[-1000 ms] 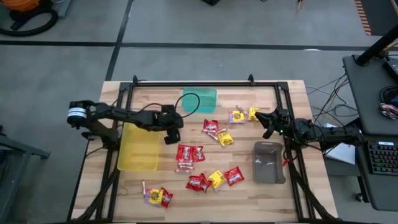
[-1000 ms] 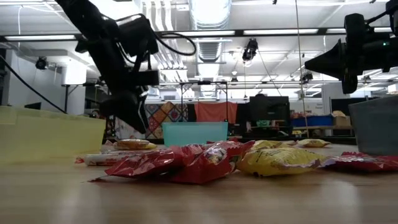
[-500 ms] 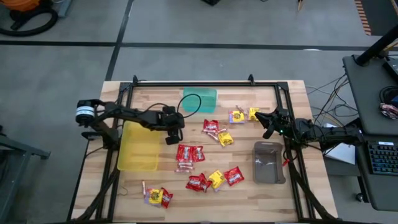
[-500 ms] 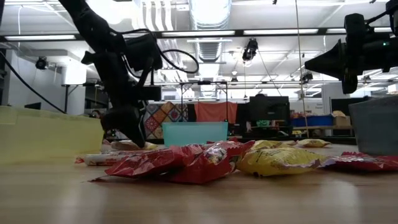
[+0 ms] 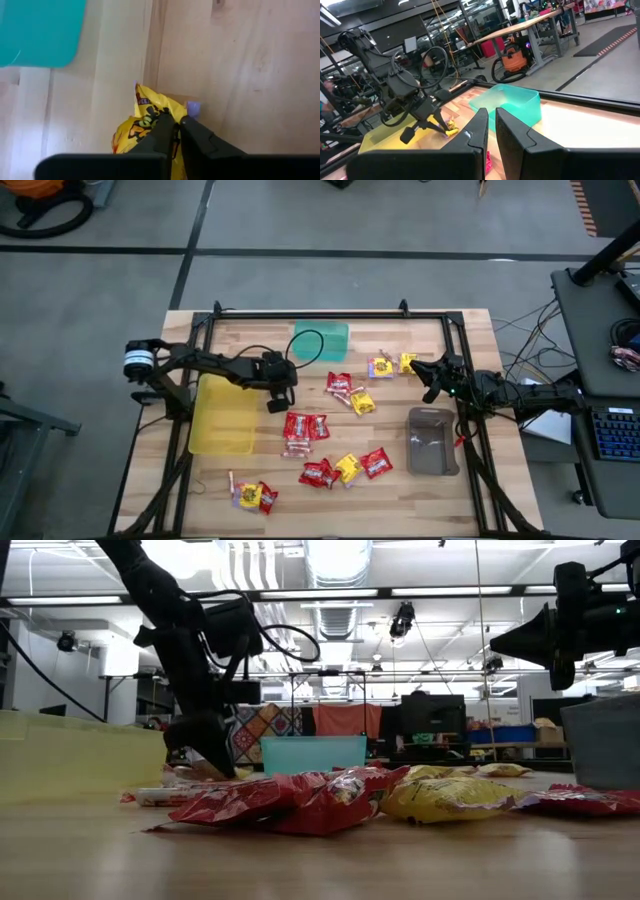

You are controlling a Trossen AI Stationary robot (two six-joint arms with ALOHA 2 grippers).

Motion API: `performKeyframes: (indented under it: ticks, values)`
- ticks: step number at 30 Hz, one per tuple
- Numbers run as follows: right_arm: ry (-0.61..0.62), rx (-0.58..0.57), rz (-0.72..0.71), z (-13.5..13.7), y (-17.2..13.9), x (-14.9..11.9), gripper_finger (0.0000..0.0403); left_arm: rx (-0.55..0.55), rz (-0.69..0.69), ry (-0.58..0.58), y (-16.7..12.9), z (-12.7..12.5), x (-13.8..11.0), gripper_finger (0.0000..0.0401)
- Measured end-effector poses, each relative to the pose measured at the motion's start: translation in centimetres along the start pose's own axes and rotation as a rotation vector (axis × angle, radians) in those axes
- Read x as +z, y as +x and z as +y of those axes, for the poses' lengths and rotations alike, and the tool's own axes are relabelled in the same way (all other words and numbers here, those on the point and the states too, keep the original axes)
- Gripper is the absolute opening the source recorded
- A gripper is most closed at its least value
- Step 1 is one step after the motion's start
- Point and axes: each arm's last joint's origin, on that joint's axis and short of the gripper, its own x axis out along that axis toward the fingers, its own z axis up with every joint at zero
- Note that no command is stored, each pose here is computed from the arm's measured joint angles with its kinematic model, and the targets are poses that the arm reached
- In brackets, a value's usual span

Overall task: Sort candy
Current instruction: Put the yellow candy into the yellow bin

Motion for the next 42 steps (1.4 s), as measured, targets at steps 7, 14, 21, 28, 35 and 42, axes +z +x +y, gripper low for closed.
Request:
performKeyframes:
  ticks: [7,14,21,28,35,42]
  values:
    - [-0.001,0.0,0.001,0.0,0.0,0.0,0.0028,-0.037,-0.078,-0.016,-1.6,0.4,1.1,0.0001]
    - [-0.008,0.0,0.001,0.0,0.0,0.0,0.0028,-0.102,-0.211,-0.039,-4.5,0.9,2.3,0.0]
    - [-0.012,0.002,-0.005,0.0,0.0,0.0,0.0028,-0.244,-0.385,-0.089,-8.6,0.3,2.7,0.0]
    - [0.068,0.019,-0.015,0.1,0.0,0.1,0.0028,-0.33,-0.488,-0.21,-14.5,-0.3,1.1,0.0]
    - [0.138,0.105,0.002,0.5,-0.1,0.7,0.0028,-0.44,-0.421,-0.421,-20.0,-0.2,-2.1,0.0]
    - [0.155,0.106,0.021,0.8,0.1,1.1,0.0028,-0.322,0.002,-0.569,-20.4,-0.5,-6.6,0.0]
